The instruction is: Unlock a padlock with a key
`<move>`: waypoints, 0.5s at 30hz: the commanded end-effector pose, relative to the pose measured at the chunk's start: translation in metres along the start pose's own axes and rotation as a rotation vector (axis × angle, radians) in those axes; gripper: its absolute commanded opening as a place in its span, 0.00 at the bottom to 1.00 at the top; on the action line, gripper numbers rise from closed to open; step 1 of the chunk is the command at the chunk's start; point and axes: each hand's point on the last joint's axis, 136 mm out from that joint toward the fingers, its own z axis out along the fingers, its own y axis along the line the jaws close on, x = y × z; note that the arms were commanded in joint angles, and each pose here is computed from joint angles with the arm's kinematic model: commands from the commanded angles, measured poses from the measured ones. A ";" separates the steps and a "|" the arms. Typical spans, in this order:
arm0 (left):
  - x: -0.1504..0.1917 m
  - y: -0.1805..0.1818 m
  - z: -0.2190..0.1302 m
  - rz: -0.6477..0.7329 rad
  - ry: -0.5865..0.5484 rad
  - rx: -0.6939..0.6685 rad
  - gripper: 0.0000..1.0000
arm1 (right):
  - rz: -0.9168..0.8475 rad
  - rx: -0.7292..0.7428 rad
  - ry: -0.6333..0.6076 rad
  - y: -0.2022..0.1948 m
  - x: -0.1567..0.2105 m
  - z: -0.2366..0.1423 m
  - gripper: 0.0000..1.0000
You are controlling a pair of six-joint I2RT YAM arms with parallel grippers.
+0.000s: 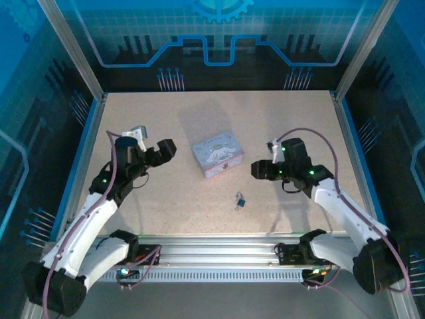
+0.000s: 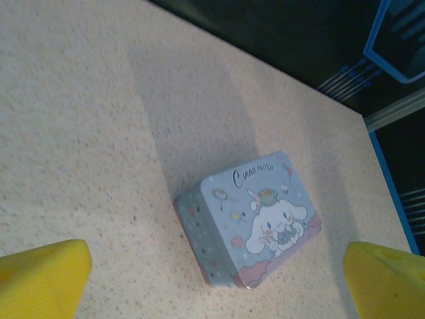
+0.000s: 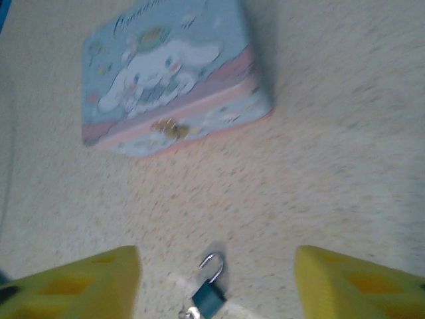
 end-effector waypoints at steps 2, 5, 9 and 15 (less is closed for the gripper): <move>-0.024 0.015 -0.023 0.118 -0.115 -0.107 0.99 | -0.046 0.183 -0.133 -0.034 -0.020 -0.032 1.00; -0.031 0.025 -0.032 0.183 -0.164 -0.170 0.99 | -0.068 0.280 -0.216 -0.053 -0.032 -0.050 1.00; -0.036 0.034 -0.033 0.303 -0.231 -0.213 0.99 | -0.121 0.429 -0.320 -0.081 -0.045 -0.066 1.00; -0.031 0.063 -0.020 0.441 -0.328 -0.312 0.99 | -0.260 0.538 -0.412 -0.110 -0.053 -0.053 1.00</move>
